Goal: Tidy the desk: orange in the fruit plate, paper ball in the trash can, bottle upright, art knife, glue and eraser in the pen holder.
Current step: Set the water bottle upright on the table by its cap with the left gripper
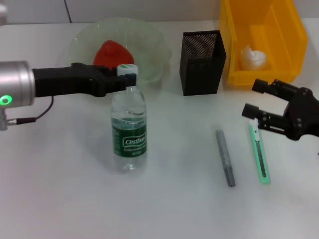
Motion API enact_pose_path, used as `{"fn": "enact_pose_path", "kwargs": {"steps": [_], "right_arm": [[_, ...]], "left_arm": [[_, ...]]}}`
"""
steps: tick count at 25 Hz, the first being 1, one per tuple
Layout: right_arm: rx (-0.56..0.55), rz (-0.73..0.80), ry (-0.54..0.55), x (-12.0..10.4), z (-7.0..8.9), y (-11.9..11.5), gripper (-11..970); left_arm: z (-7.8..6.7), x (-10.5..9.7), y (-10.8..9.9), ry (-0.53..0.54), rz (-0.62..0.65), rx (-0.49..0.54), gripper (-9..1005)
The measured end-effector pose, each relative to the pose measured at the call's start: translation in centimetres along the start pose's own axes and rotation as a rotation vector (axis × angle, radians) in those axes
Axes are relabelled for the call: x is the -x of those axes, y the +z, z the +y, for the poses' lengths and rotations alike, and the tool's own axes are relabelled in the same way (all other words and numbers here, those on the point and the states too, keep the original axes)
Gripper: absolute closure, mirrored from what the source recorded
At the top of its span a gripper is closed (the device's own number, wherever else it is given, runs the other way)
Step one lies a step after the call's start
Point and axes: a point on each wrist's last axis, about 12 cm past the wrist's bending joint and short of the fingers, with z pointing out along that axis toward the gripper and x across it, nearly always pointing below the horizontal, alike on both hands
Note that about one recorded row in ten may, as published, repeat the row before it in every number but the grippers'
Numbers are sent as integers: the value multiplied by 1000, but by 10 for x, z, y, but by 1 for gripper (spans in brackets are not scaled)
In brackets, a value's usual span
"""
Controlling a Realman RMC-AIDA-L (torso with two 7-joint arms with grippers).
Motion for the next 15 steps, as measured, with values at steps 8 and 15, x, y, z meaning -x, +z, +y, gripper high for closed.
{"fn": "enact_pose_path", "kwargs": {"steps": [8, 15], "right_arm": [[-37, -45, 6, 0, -2, -1, 186], [-54, -64, 10, -3, -1, -1, 186]], "left_arm": [[-1, -17, -18, 51, -145, -25, 557], [3, -42, -22, 100, -278, -56, 557]]}}
